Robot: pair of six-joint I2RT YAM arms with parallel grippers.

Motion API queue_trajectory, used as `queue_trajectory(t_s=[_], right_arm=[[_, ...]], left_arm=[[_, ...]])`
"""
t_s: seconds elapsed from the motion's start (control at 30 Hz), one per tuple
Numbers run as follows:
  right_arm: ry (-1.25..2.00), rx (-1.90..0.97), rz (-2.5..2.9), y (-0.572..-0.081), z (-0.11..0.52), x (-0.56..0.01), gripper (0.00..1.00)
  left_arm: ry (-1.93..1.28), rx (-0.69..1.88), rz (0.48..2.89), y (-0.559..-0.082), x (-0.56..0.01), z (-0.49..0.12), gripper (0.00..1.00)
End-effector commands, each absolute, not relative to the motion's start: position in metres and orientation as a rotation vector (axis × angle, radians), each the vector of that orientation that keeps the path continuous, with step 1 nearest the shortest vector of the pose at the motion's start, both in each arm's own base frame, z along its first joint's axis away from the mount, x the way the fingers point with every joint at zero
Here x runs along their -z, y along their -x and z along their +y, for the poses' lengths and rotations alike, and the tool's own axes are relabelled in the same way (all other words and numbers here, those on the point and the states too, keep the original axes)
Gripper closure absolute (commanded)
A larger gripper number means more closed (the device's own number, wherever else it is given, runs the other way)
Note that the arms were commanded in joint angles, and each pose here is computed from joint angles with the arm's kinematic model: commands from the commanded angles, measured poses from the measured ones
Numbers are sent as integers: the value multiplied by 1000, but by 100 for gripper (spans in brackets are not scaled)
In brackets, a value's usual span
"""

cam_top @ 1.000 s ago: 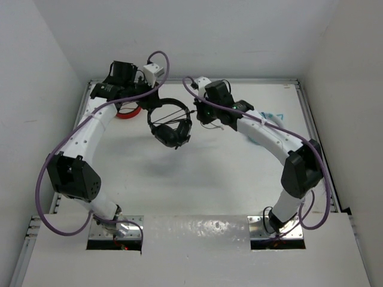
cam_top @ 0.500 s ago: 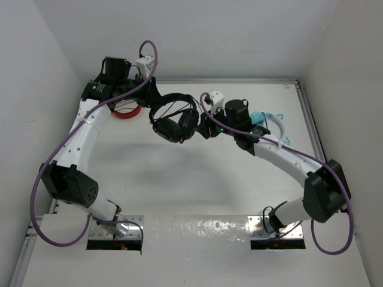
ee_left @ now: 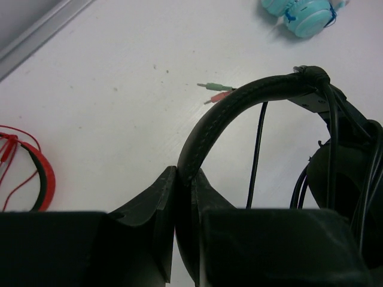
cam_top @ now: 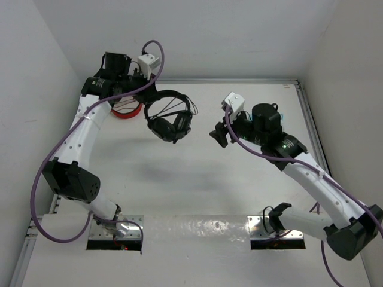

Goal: Wrap the headphones

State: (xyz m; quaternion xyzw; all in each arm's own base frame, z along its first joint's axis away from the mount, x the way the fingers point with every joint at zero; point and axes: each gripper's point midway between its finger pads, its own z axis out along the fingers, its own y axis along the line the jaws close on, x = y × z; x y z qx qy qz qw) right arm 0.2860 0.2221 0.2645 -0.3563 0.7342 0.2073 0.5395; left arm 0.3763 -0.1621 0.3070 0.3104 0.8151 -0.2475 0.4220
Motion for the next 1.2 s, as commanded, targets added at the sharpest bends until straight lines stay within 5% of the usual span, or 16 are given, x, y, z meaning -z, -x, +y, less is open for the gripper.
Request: queue_trajectory(t_s=[0.0,0.3,0.73,0.83,0.97,1.0,1.03,1.17], right_arm=[[916,-389,1690,-299,217,-277,28],[726,-413,1614,-353,232,-250,18],[360,-633,1399,-411,249,-300,17],[350,-684,1418,-422,261,-293,27],[297,-757,1374,-431,270,-300,65],[279,-774,1370,-431,269,-301,93],[258,-779,1373,-430,267,-300,100],[138,-803,1365,-424,233,-303,100]], left_arm=[[-860,548,1907,-384,-342,-164,100],[-712,706,1844,-383,-387,-182,100],[-675,787,1812,-374,-402,-191,100],[-670,793,1806,-374,-404,-192,100],[-664,792,1800,-374,-405,-192,100],[-662,786,1797,-374,-407,-192,100],[-653,776,1801,-375,-406,-190,100],[-614,759,1814,-377,-408,-185,100]])
